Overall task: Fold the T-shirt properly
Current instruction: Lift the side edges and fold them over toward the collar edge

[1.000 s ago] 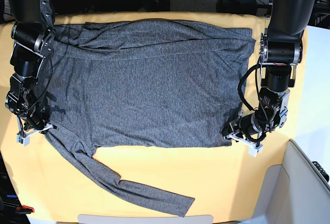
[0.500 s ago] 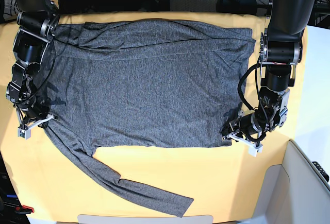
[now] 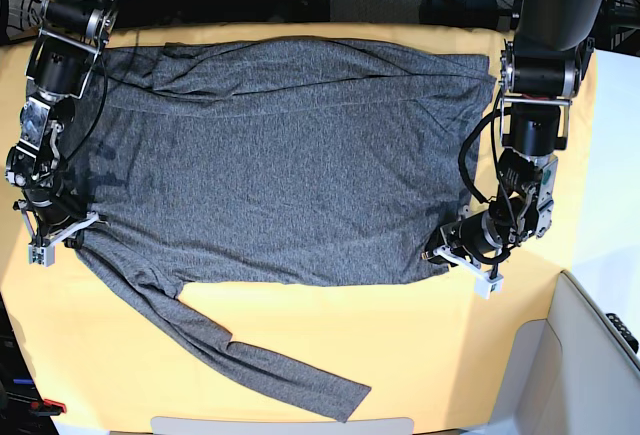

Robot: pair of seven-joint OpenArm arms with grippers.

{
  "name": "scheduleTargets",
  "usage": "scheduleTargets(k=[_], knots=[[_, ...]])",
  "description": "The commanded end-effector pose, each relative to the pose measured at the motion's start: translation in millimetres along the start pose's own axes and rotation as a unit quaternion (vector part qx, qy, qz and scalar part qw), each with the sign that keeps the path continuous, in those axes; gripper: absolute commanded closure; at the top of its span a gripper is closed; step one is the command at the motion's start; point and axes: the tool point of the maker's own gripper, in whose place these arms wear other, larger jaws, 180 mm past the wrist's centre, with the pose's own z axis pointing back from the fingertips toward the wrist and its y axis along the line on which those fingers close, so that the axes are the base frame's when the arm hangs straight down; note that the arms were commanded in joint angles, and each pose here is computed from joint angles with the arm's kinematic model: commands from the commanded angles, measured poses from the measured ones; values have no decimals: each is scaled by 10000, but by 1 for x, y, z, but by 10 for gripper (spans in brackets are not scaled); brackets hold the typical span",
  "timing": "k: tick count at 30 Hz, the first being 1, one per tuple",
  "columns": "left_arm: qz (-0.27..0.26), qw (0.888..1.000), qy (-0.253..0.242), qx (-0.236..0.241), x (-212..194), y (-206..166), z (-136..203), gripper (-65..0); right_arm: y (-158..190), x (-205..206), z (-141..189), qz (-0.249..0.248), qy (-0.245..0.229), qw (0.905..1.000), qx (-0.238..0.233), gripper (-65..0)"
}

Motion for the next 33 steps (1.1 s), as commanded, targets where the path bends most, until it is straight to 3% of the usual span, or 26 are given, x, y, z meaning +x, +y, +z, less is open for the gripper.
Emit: scheduleTargets(k=[1,9,15,22,33], knots=[[-136,9995,-290,-26,27,-2,12,-7,-8,32,6,109,-418,9990,-63,0],[-628,9972,-406,-103,32,-8,35,-7,-8,33,24,369,-586,9975,-111,0],[-444,9971,-576,-215,39,-6,61,-7,-8,35,35,555,-686,9960,-140,0],[-690,9957,-550,-280,32,-13,90,-7,-4,37,51,807,-820,9933,-141,0],[-1114,9918,-611,-156,16,-18,138,-7,-36,23,76,695,-826,9927,-539,0]])
